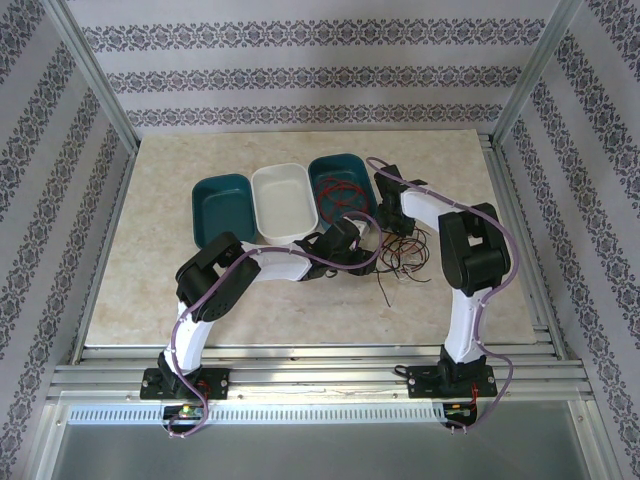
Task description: Untangle the cables
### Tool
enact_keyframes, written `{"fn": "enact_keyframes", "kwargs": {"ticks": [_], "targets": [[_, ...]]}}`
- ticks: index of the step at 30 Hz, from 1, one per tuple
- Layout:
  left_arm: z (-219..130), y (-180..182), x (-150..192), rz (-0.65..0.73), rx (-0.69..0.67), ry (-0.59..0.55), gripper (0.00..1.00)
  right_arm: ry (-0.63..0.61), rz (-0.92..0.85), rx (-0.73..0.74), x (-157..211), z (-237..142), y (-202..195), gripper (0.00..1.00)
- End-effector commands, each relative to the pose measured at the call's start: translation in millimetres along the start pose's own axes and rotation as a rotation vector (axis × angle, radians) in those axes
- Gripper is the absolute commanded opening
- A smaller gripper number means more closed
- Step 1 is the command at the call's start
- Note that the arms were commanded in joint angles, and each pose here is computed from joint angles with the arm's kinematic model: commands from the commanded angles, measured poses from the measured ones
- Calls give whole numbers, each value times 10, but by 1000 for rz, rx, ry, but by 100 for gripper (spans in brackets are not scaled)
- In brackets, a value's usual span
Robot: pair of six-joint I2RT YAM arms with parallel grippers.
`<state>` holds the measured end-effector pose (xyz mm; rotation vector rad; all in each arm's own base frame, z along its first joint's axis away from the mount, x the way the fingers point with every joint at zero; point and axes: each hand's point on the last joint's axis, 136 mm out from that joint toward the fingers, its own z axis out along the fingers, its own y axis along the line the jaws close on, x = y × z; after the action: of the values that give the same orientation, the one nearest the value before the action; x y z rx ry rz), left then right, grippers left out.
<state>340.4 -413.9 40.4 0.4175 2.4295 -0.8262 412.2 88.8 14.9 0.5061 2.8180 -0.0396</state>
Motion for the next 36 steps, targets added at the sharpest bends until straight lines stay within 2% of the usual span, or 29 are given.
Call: {"fn": "enact_keyframes", "kwargs": {"ticks": [1, 5, 8, 14, 17, 21, 23, 27, 30, 36], "targets": [[62, -105, 64, 9, 25, -2, 47, -8, 28, 33, -49, 0, -48, 27], [60, -112, 61, 13, 25, -3, 46, 22, 36, 18, -1, -9, -41, 22], [52, -118, 62, 15, 24, -2, 46, 57, 44, 1, 100, -62, -51, 29], [60, -129, 56, 13, 31, -7, 46, 82, 43, -3, 291, -93, -91, 29], [68, -141, 62, 16, 37, -2, 46, 74, 38, 7, 229, -82, -82, 24], [53, -154, 52, 23, 40, -2, 46, 52, 39, -4, 80, -77, -22, 5], [44, -155, 47, 24, 39, -4, 46, 33, 33, -15, -3, -111, 25, 0], [54, -153, 54, 25, 39, 0, 46, -19, 27, -49, -169, -300, 114, 0], [69, -139, 67, 22, 35, 2, 39, -57, 33, -76, -235, -475, 138, 0], [87, -138, 78, 21, 37, 8, 33, -154, 49, -153, -302, -909, 129, 0]]}}
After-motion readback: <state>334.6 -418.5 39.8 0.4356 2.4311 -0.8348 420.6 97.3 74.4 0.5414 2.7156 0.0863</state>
